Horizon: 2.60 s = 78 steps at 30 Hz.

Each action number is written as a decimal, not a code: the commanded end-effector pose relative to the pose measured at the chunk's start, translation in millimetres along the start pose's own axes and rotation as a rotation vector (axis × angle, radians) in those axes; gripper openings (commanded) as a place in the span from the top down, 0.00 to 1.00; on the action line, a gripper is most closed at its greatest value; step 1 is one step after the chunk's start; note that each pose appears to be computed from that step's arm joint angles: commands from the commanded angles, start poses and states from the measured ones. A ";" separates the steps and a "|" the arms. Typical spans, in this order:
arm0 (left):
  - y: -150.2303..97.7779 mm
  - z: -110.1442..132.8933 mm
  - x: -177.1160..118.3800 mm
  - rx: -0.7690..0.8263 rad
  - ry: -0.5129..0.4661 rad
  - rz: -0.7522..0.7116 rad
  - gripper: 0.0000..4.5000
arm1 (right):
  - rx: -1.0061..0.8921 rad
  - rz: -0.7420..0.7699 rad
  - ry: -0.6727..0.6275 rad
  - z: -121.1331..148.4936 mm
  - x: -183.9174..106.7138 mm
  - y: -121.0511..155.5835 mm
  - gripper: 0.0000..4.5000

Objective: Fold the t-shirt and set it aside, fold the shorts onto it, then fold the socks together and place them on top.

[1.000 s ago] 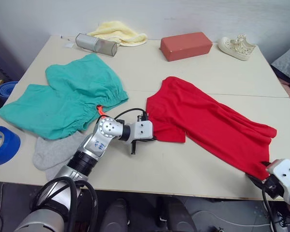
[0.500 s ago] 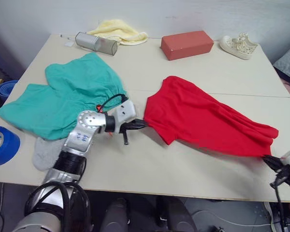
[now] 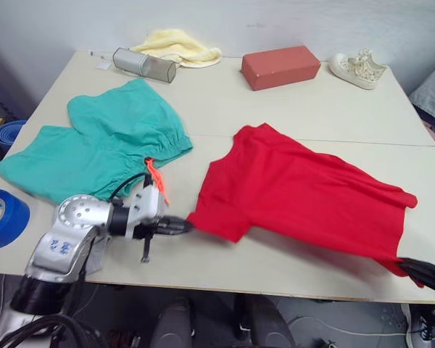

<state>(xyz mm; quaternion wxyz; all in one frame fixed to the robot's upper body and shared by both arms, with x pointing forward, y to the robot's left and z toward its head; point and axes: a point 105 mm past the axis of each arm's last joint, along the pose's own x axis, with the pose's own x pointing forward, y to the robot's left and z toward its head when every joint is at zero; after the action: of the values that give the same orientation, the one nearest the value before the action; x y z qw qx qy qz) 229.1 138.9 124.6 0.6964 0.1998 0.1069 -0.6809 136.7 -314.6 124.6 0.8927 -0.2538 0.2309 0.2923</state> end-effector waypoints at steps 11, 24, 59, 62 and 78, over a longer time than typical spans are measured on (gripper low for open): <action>-48.6 -6.5 -1.0 -0.041 0.048 -0.173 1.00 | -0.071 0.116 0.165 -44.8 -11.4 17.7 0.99; -12.5 -0.8 -12.0 -0.061 0.023 -0.009 1.00 | -0.119 0.128 0.031 -18.9 0.8 1.6 0.99; 131.4 100.4 -93.0 0.749 -0.234 0.949 1.00 | -0.731 -0.344 -0.401 96.4 56.5 -141.6 0.99; 87.1 51.4 -71.0 0.651 -0.106 0.824 1.00 | -0.651 -0.191 -0.322 49.8 63.3 -110.9 0.99; -7.5 -0.6 -29.8 0.352 -0.004 0.230 1.00 | -0.380 0.072 -0.263 21.1 33.3 -65.2 0.99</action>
<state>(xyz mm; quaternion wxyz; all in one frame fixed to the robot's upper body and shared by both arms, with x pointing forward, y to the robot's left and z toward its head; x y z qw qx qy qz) 231.9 171.1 131.3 0.7393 0.3532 -0.0438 -0.5716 211.1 -340.3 129.9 0.8382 -0.3903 0.0655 0.3752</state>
